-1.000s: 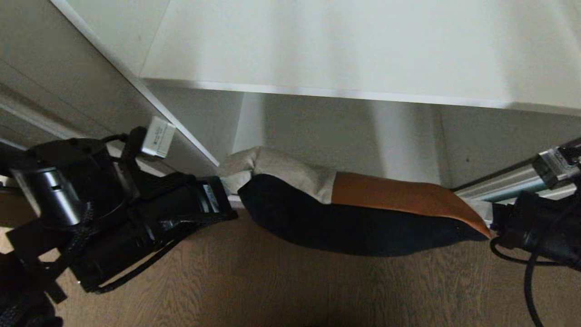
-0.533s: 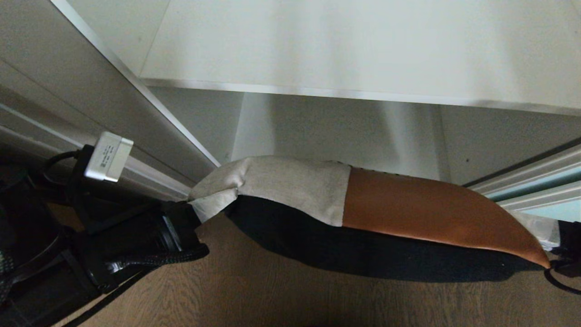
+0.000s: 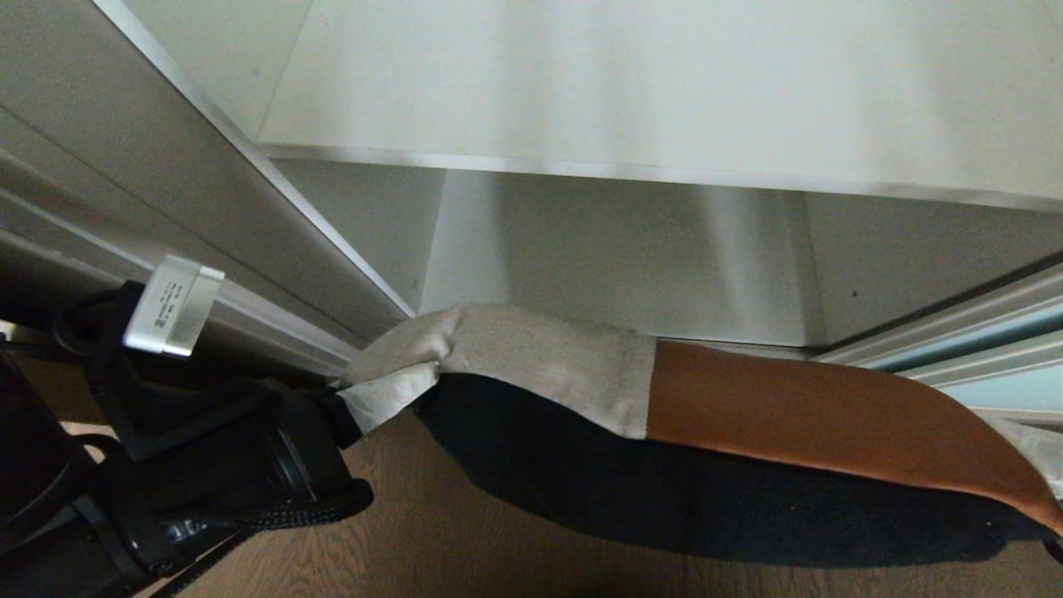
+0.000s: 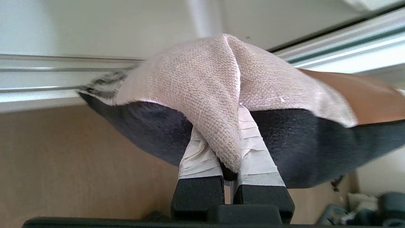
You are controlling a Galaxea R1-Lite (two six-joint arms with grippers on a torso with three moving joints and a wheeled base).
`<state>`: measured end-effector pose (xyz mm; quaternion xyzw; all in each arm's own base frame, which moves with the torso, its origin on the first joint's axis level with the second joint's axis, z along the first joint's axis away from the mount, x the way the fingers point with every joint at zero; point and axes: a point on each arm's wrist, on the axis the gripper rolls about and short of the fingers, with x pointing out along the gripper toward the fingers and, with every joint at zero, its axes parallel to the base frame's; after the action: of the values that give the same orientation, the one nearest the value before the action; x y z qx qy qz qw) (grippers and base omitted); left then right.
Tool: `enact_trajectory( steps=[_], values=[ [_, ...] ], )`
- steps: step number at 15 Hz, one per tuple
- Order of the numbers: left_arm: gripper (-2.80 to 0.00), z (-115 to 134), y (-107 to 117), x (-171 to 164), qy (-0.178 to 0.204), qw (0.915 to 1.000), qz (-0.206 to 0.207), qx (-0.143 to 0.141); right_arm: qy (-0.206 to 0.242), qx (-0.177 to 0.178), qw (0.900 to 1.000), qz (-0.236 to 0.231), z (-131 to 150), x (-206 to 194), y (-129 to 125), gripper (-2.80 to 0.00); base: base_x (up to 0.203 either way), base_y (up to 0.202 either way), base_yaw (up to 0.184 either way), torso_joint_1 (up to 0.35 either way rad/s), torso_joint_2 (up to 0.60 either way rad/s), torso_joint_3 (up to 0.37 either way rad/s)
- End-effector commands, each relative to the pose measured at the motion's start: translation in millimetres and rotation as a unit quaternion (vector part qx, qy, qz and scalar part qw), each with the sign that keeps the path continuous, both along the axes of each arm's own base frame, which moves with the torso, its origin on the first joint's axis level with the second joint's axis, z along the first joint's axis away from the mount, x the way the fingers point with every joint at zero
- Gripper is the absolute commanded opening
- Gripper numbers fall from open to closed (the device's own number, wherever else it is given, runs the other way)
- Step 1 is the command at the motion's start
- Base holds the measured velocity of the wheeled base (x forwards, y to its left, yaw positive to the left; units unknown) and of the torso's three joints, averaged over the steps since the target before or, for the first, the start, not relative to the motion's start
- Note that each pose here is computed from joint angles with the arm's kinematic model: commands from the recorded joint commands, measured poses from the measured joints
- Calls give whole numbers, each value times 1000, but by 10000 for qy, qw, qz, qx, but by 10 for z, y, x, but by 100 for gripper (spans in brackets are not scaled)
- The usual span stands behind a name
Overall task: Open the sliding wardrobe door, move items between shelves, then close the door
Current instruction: Place the pillow on the higher shelf
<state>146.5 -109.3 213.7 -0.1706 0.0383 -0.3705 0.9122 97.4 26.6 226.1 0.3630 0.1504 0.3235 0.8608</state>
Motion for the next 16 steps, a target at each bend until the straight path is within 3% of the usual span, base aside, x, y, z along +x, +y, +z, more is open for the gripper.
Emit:
enact_trajectory(
  steps=[1, 3, 14, 16],
  values=[
    [-280, 26, -9, -50, -54, 9999, -113, -64, -109, 30, 9999, 7, 28, -88, -11, -280, 0, 0, 0, 0, 0, 0],
    [-280, 17, -7, -52, -40, 9999, -106, -62, -99, 28, 9999, 10, 28, -83, -10, -280, -36, 0, 0, 1, 3, -1],
    [-280, 10, -12, -40, 2, 9999, -98, -72, -177, 53, 9998, 41, 12, -172, -21, -280, -191, 0, 0, 1, 2, 2],
    [-280, -2, -26, -21, 41, 9999, -105, -50, -70, 38, 10000, 44, -6, -179, -22, -280, -60, 0, -1, -4, -1, 6]
  ],
)
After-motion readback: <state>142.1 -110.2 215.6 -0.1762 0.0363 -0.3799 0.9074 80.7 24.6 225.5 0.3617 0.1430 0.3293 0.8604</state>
